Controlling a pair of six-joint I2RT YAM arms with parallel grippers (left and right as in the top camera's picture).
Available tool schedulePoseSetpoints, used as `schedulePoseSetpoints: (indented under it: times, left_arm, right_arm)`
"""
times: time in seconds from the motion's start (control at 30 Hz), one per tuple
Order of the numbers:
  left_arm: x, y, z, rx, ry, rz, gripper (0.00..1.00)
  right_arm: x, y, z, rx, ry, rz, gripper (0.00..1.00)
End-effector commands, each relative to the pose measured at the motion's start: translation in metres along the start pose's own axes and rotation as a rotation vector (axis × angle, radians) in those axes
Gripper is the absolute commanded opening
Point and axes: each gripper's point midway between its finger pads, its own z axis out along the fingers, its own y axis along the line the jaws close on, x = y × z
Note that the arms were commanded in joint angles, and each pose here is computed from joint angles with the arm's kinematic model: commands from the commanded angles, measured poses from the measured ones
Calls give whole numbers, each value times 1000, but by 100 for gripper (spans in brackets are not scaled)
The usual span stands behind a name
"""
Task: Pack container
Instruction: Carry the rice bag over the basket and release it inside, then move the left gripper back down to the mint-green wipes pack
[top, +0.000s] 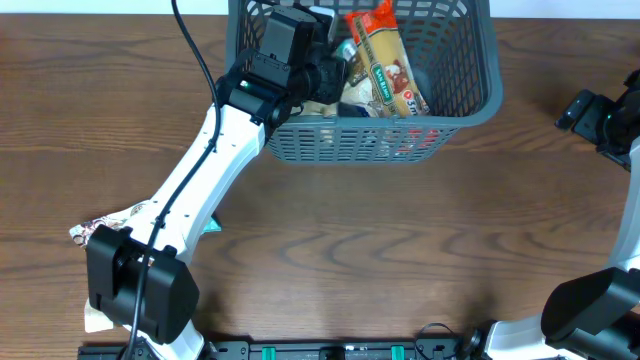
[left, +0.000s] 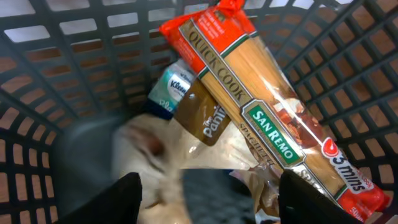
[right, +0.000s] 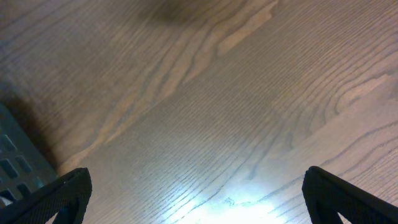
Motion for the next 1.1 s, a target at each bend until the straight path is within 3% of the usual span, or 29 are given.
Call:
schedulePoseSetpoints:
  times: [0.0, 0.13, 0.3, 0.43, 0.47, 0.53, 0.77, 0.87, 1.07]
  left_arm:
    - [-20, 7, -15, -15, -55, 0, 62]
    - [-41, 16, -32, -29, -112, -8, 63]
    - [-85, 35, -92, -91, -238, -11, 63]
    - [-97, 65, -161, -272, -297, -48, 64]
    - [-97, 75, -180, -339, -311, -59, 70]
    - [-93, 92, -218, -464, -342, -81, 79]
    - [-59, 119, -333, -726, -403, -151, 86]
    - [-37, 131, -357, -800, -379, -207, 88]
    - [29, 169, -380, -996, -193, -388, 92]
  right_arm:
    - [0, -1, -1, 3, -3, 12, 99]
    - [0, -1, -1, 3, -3, 12, 99]
    - [0, -1, -1, 4, -3, 12, 99]
    - [0, -1, -1, 3, -3, 12, 99]
    - [0, -1, -1, 3, -3, 12, 99]
    - [0, -1, -1, 3, -3, 12, 99]
    - [0, -1, -1, 3, -3, 12, 99]
    - [0, -1, -1, 3, -3, 12, 99]
    - [0, -1, -1, 3, -3, 12, 99]
